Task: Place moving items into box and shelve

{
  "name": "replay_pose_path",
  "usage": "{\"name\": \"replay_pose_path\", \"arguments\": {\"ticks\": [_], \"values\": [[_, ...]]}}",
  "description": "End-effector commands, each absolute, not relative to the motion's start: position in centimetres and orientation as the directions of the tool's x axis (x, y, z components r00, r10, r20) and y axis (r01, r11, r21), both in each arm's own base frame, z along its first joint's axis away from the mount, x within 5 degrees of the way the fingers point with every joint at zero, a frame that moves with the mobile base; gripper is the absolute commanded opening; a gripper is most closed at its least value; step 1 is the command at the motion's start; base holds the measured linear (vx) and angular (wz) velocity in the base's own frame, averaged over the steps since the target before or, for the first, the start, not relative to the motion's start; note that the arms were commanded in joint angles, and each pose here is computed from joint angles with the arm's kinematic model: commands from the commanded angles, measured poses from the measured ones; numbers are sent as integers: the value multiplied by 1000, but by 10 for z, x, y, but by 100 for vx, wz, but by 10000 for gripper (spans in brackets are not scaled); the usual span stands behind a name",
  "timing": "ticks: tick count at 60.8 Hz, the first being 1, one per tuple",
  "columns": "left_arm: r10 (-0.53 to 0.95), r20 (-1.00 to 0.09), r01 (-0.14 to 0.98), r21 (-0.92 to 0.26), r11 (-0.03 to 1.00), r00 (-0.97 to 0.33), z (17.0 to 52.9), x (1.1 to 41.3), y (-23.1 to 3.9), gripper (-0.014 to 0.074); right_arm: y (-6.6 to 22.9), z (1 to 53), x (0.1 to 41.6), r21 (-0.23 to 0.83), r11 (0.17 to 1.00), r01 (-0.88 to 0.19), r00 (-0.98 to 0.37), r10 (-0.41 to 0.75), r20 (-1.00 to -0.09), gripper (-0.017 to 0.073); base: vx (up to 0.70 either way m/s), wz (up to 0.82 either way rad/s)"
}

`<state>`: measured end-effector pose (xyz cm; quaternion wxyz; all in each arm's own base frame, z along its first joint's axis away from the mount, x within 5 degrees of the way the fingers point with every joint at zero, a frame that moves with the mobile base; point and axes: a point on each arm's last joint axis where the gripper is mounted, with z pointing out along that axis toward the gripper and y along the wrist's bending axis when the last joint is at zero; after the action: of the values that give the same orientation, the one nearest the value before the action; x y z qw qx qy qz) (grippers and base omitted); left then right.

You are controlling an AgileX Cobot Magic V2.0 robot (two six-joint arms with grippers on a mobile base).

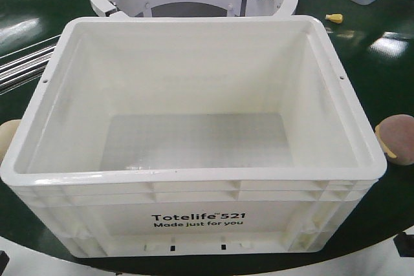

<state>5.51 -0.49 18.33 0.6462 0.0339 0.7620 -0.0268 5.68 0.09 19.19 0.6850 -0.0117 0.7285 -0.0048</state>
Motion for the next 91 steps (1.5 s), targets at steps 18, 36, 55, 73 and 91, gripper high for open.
{"name": "replay_pose_path", "arguments": {"ticks": [18, 36, 55, 73, 91], "values": [[331, -926, 41, 343, 938, 180, 209, 55, -6, -6, 0, 199, 56, -30, 1000, 3, 59, -30, -998, -8, 0, 0], [115, -922, 64, 149, 987, 370, 228, 50, -7, -6, -1, 207, 56, -3, 1000, 10, 134, -4, -991, -8, 0, 0], [-210, -806, 206, -112, 972, 554, 276, 33, -6, -6, 0, 296, 36, -91, 995, 33, 316, -96, -944, -4, 0, 0], [-56, -844, 103, -1, 995, 534, 386, 28, -4, -6, 0, 395, 70, -150, 987, 49, 295, -158, -942, -4, 0, 0], [95, -935, 54, 121, 991, 342, 433, 116, -11, -6, -1, 417, 145, -170, 984, 52, 265, -177, -948, -4, 0, 0]]}}
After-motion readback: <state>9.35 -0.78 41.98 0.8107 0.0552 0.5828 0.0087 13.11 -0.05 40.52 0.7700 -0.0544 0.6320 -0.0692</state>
